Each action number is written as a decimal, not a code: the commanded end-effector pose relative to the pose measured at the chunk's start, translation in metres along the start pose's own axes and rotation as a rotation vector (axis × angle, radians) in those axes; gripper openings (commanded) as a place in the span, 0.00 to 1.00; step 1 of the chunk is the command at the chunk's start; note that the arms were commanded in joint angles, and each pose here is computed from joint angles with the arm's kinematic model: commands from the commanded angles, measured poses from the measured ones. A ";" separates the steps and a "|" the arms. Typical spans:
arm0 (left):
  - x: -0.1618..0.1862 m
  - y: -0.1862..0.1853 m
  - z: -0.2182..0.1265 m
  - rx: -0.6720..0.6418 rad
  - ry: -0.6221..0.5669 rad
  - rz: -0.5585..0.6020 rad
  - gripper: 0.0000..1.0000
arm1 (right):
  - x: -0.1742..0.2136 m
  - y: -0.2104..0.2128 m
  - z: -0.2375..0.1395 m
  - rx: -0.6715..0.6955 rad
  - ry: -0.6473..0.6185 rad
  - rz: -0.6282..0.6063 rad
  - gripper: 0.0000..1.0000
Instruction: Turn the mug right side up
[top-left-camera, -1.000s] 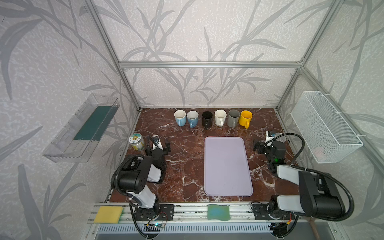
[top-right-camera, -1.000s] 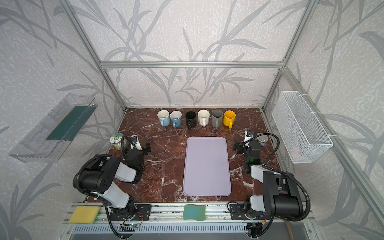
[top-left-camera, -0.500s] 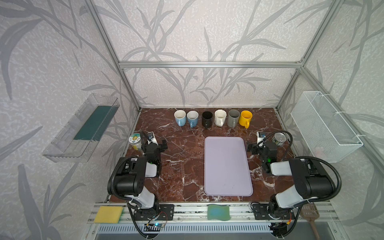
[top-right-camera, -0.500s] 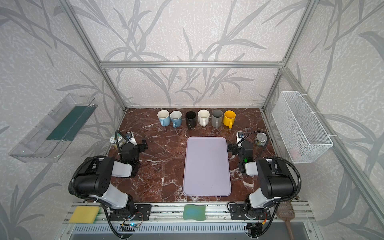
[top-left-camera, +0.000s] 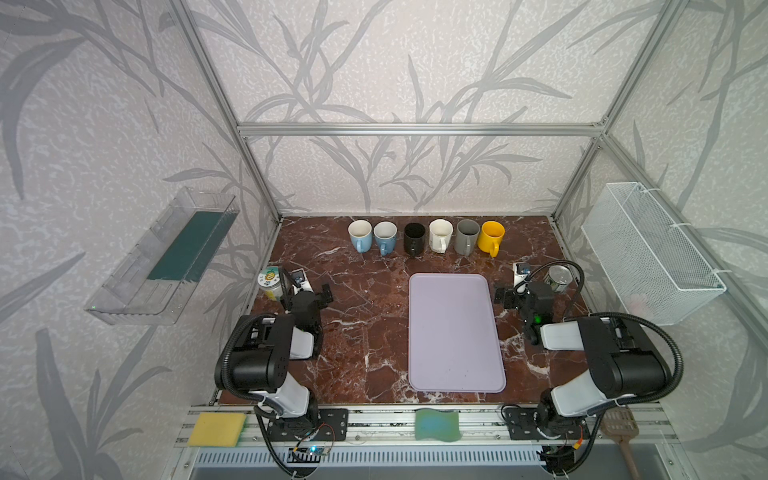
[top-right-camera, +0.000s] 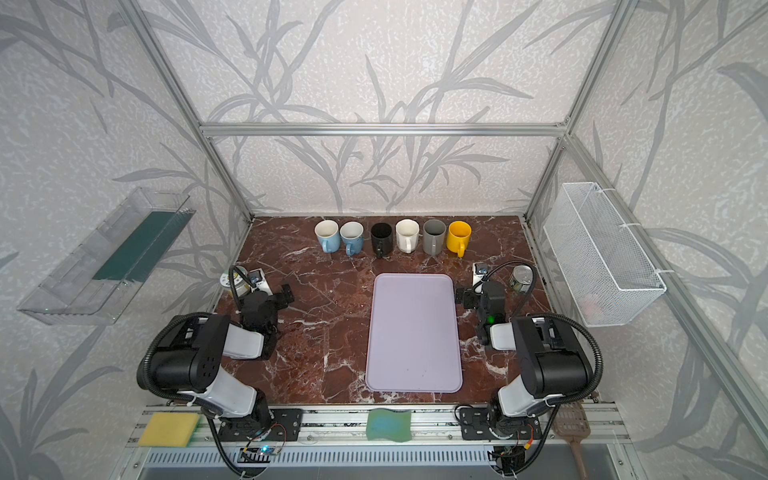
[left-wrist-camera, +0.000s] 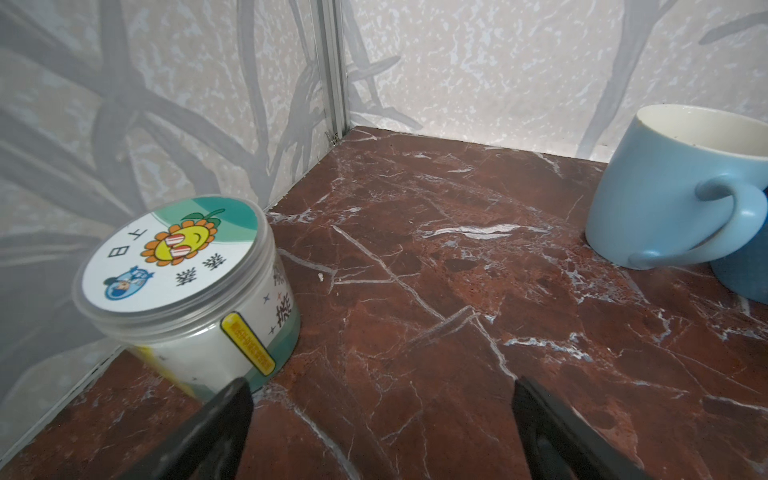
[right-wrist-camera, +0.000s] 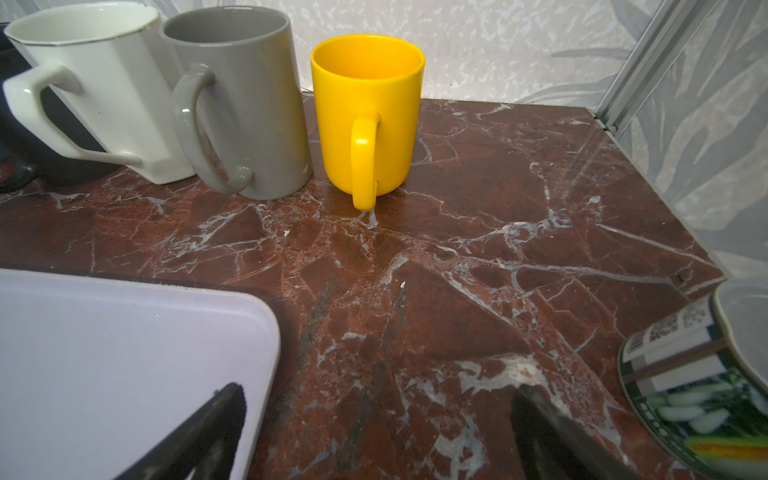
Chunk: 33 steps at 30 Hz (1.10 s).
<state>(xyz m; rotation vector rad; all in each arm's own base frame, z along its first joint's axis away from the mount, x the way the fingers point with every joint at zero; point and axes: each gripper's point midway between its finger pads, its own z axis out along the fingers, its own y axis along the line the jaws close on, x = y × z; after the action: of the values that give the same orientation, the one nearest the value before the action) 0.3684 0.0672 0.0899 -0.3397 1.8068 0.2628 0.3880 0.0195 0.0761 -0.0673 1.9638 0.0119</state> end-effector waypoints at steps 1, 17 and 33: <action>-0.014 0.002 0.000 -0.018 -0.045 -0.022 0.99 | -0.017 0.000 0.000 0.010 -0.043 -0.012 0.99; -0.012 -0.011 0.009 0.015 0.011 0.023 0.99 | -0.016 0.000 0.000 0.011 -0.043 -0.012 0.99; -0.012 -0.010 0.010 0.002 0.014 0.022 0.99 | -0.017 0.000 0.000 0.011 -0.044 -0.013 0.99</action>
<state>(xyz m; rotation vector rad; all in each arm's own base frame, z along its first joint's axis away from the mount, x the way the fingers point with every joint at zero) 0.3787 0.0637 0.0845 -0.3238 1.8677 0.2733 0.3880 0.0197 0.0760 -0.0682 1.9641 0.0118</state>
